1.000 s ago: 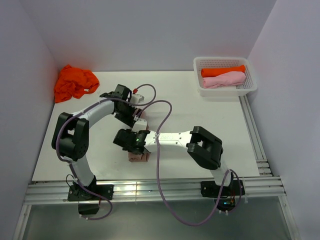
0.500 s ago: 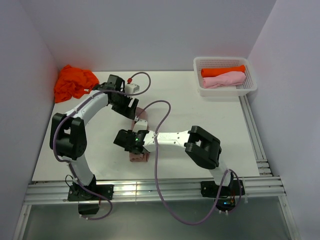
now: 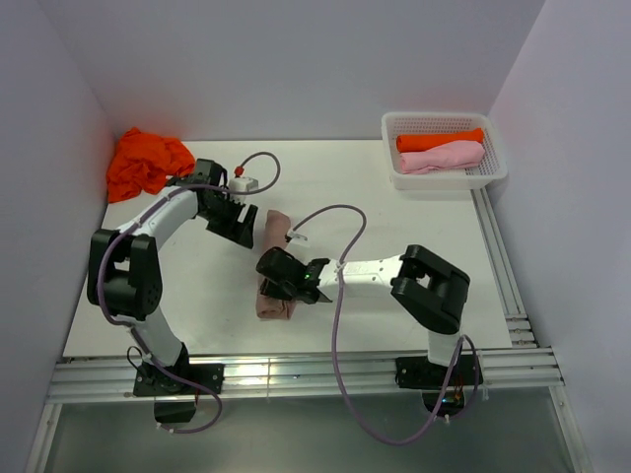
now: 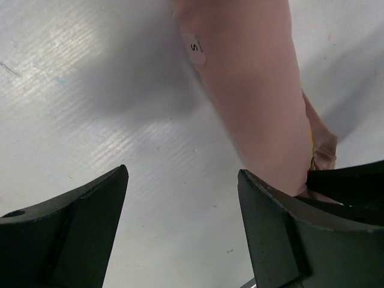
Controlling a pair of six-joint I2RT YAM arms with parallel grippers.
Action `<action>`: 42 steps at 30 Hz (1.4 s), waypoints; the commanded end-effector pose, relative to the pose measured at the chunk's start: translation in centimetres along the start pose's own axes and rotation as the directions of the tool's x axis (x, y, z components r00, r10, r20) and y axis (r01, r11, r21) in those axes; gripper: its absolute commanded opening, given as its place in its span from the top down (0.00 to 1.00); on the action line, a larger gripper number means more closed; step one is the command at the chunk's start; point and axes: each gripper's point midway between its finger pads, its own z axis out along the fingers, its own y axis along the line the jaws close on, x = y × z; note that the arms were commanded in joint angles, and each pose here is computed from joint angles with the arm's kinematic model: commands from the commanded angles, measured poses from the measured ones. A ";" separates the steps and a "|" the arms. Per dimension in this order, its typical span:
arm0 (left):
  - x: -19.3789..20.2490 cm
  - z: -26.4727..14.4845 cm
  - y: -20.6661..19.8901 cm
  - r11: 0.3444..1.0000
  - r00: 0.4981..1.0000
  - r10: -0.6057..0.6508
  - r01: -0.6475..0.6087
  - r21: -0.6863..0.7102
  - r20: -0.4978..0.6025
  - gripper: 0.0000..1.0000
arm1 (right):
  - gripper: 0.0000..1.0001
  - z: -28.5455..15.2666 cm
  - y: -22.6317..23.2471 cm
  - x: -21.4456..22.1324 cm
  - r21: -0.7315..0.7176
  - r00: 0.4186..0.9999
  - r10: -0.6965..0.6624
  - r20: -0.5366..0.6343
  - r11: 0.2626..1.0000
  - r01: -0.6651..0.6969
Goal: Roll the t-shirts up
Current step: Roll the tshirt
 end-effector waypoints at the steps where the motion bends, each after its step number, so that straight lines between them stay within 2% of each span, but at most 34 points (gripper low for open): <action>1: -0.6 -1.2 -1.1 0.998 0.997 0.043 -0.045 0.040 0.058 0.20 | 0.73 0.2 0.5 1.2 -0.128 0.997 0.031 -0.077 0.991 -0.040; 10: 0.4 0.3 -1.2 0.997 0.999 0.013 -0.016 0.071 0.040 0.20 | 0.74 -0.4 2.0 0.6 -0.333 0.982 0.144 -0.121 0.926 -0.176; 20: 1.4 3.6 -1.5 0.998 1.000 0.008 -0.007 0.059 -0.018 0.20 | 0.73 0.4 1.8 0.4 -0.346 0.971 0.193 -0.143 0.909 -0.232; 24: 1.5 4.3 -1.3 1.000 1.000 0.013 -0.013 0.017 -0.028 0.20 | 0.65 0.4 1.6 -0.5 -0.300 0.977 0.185 -0.104 0.931 -0.208; 25: 1.5 4.5 -1.1 1.000 0.999 0.013 -0.013 -0.001 -0.033 0.20 | 0.59 0.6 0.9 -0.5 -0.261 0.981 0.172 -0.089 0.947 -0.189; 29: 1.5 4.8 -1.1 0.999 0.999 0.026 -0.027 -0.027 -0.040 0.20 | 0.49 -1.0 1.7 -2.4 -0.253 0.986 0.164 -0.024 0.953 -0.165; 37: 1.4 4.8 -0.9 0.998 0.999 0.035 -0.037 -0.052 -0.042 0.20 | 0.39 -3.6 3.2 -4.9 -0.270 0.989 0.137 0.056 0.956 -0.117; 42: 1.5 4.9 -1.0 0.998 0.998 0.036 -0.038 -0.052 -0.048 0.20 | 0.37 -4.0 3.1 -5.7 -0.244 0.989 0.126 0.081 0.964 -0.103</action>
